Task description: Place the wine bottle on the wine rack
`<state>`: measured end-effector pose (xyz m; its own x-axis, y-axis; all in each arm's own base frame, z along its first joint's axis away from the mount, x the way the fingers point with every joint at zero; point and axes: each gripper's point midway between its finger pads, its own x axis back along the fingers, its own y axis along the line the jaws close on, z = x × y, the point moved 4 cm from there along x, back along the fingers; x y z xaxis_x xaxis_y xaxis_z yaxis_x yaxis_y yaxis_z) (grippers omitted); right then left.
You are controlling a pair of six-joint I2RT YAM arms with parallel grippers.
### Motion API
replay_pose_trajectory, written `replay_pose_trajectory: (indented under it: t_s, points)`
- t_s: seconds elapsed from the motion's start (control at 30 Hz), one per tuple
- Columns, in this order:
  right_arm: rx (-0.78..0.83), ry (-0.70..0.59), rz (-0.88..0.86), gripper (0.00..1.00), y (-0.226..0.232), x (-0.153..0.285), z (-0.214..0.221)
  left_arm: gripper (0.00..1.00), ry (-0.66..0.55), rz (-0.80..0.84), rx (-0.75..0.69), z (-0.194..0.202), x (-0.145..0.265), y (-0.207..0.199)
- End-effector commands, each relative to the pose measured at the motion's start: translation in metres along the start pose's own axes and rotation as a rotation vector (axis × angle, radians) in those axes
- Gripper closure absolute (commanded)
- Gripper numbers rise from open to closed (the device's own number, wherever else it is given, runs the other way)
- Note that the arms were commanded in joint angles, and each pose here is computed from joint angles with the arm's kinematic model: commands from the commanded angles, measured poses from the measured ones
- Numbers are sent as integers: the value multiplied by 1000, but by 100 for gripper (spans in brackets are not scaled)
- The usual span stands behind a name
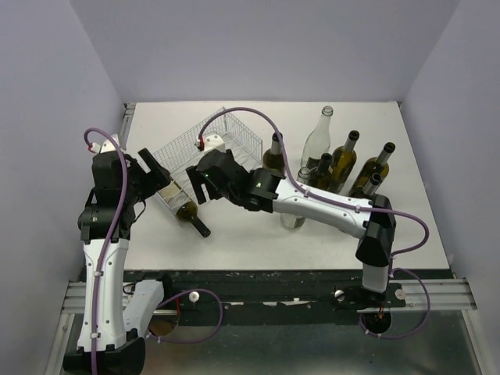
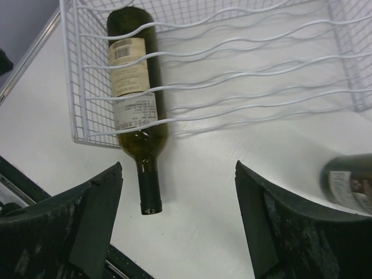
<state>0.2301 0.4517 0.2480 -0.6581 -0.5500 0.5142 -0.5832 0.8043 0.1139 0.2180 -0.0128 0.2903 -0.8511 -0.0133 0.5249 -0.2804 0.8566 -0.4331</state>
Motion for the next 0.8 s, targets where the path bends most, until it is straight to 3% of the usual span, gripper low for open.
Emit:
replay_pose_trajectory:
  t_s: [0.0, 0.17, 0.33, 0.47, 0.77]
  points:
    - [9, -55, 156, 14, -33, 58, -42, 5, -11, 153, -125, -3, 23, -17]
    - [7, -113, 342, 14, -73, 110, -71, 3, -8, 320, -193, 1, 36, -37]
    - [-47, -92, 550, 14, -124, 157, -69, 3, 41, 516, -220, 14, 39, -57]
    - [-120, -58, 616, 14, -151, 185, -58, 3, 77, 612, -241, 23, 40, -66]
    - [-243, 61, 643, 19, -171, 189, -4, 3, 115, 684, -228, 35, 36, -73]
